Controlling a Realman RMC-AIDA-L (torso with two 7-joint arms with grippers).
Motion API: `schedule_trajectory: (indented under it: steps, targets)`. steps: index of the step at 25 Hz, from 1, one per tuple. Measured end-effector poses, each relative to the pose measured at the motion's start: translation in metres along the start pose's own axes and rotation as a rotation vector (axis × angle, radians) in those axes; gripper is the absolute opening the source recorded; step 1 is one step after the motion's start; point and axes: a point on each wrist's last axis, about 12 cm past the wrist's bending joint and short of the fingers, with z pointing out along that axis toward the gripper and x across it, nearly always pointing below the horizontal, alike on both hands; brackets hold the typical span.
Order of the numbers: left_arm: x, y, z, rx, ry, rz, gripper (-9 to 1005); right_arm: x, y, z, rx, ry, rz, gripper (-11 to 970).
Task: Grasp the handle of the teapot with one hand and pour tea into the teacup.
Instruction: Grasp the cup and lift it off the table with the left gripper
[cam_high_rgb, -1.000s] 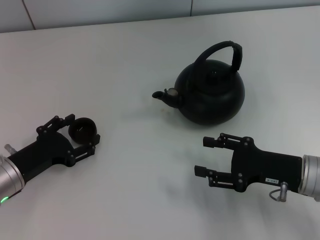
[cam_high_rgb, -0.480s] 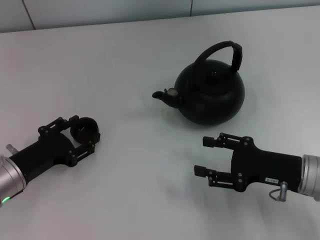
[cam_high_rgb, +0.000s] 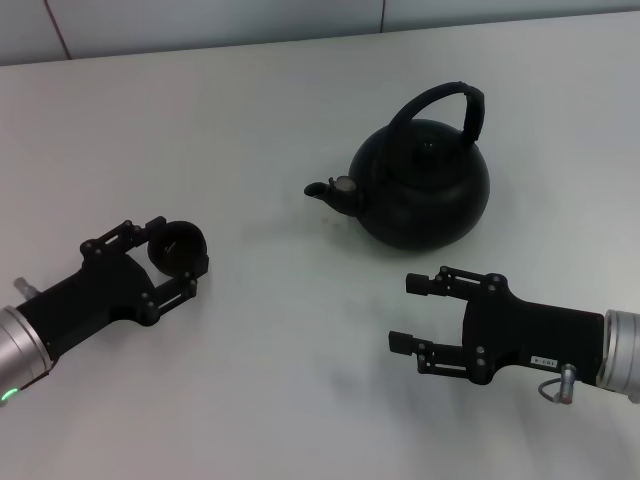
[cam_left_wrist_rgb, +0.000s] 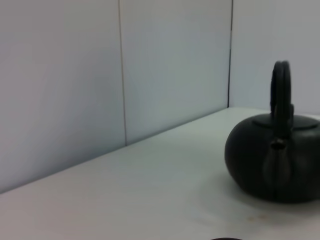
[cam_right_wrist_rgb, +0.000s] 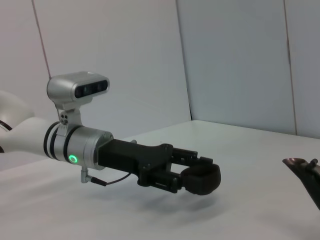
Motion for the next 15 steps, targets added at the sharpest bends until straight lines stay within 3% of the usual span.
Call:
schedule_trajectory:
  steps: [8,15]
  targets:
    - [-0.006,0.0,0.004,0.026,-0.024,0.012,702,0.001,0.001,0.0,0.0,-0.001,-0.002,738]
    - [-0.017,-0.007,0.024,0.107,-0.033,0.039,706,0.002,0.002,-0.001,0.004,0.0,-0.001,738]
